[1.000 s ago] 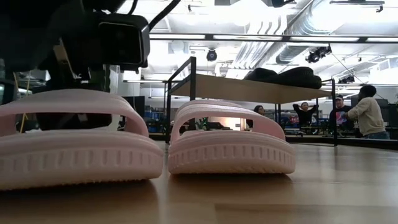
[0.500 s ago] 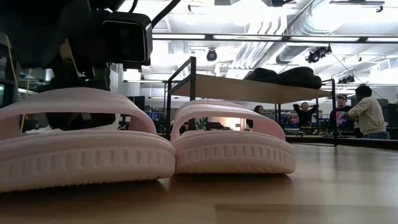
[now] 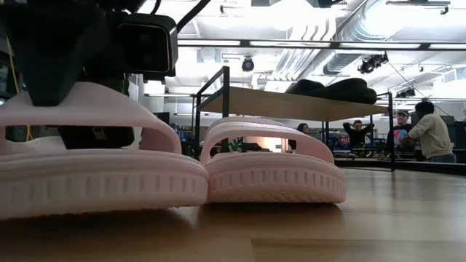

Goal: Pick and place slides into the shelf
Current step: Put the left pink slide on the shelf

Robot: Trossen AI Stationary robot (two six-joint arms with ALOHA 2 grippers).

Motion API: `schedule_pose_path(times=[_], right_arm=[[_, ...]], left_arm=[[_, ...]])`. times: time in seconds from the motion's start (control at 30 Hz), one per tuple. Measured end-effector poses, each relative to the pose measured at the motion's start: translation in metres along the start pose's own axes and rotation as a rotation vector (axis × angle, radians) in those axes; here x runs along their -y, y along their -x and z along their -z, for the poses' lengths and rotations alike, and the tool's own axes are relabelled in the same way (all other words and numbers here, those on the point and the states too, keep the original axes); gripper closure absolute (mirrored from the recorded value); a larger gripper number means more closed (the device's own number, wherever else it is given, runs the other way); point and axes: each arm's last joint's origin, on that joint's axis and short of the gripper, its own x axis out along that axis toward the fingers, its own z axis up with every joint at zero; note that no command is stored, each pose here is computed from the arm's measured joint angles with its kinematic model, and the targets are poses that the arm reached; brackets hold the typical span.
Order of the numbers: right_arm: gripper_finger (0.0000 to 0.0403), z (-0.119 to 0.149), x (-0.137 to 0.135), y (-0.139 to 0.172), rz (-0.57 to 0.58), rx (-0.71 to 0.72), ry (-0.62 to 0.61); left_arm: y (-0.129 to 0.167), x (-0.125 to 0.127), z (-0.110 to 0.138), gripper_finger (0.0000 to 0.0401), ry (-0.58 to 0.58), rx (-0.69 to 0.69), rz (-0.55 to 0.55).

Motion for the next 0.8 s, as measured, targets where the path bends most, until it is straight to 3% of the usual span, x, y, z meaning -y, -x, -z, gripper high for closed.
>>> schedule_pose_path(times=[0.13, 0.33, 0.5, 0.8], right_arm=[[0.0402, 0.0000, 0.0000, 0.0000, 0.000, 0.000, 0.000], [0.0402, 0.0003, 0.0013, 0.0000, 0.046, -0.010, 0.000], [0.0402, 0.0003, 0.0014, 0.0000, 0.047, -0.011, 0.018], [0.0402, 0.0003, 0.0015, 0.0000, 0.047, -0.011, 0.027]], left_arm=[[0.0001, -0.0001, -0.0001, 0.0395, -0.001, 0.001, 0.000], [0.0002, -0.0002, -0.0003, 0.0375, 0.000, 0.001, 0.000], [0.0002, -0.0001, -0.0002, 0.0395, 0.000, -0.002, 0.004], [0.0002, 0.0002, 0.0002, 0.0395, 0.000, -0.015, 0.016]])
